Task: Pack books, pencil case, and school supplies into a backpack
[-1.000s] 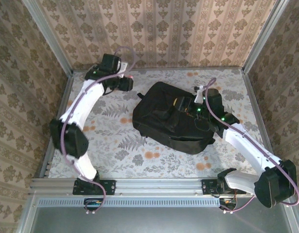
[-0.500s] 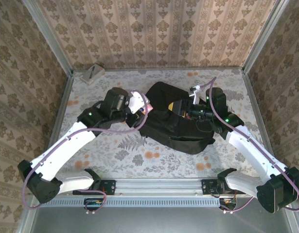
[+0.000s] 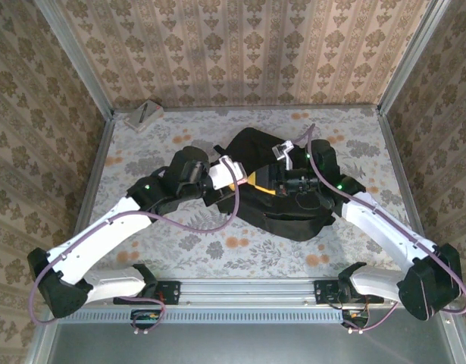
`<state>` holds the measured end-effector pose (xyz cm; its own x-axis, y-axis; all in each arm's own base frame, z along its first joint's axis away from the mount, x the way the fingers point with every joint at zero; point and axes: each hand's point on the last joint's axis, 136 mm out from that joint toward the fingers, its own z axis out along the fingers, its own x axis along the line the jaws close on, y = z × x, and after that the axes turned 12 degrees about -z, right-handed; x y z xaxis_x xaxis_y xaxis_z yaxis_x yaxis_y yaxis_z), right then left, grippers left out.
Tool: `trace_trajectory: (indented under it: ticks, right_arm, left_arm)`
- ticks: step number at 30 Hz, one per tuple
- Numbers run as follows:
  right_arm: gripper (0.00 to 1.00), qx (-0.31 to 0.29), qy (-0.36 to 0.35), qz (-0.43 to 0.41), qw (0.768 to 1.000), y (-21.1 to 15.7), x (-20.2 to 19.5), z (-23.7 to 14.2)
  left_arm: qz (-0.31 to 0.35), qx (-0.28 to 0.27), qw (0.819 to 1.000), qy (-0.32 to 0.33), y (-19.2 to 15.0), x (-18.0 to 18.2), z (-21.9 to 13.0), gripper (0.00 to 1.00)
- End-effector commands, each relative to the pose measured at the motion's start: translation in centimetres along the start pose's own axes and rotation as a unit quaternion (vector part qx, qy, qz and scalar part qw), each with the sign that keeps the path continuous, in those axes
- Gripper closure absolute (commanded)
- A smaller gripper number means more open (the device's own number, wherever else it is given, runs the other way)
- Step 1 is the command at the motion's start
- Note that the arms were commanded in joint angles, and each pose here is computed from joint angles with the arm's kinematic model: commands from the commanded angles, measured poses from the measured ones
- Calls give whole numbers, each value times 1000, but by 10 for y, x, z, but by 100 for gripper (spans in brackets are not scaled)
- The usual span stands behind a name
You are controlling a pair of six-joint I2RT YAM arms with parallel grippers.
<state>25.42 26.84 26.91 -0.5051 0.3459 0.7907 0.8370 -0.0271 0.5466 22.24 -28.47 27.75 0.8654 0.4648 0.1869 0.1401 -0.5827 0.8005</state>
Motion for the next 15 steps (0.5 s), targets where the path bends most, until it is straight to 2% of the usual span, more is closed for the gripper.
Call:
trace_trajectory:
  ticks: [1,9,15]
  right_arm:
    - [29,10,35,-16,999,4,19,8]
    - [28,12,49,-26,998,4,26,16]
    - [32,12,42,-25,999,3,23,18]
  left_arm:
    - [21,-8,1000,-17,6,-7,1,56]
    - [20,3,1000,-24,-3,-12,8,56]
    - [22,5,1000,-20,-7,-11,12,57]
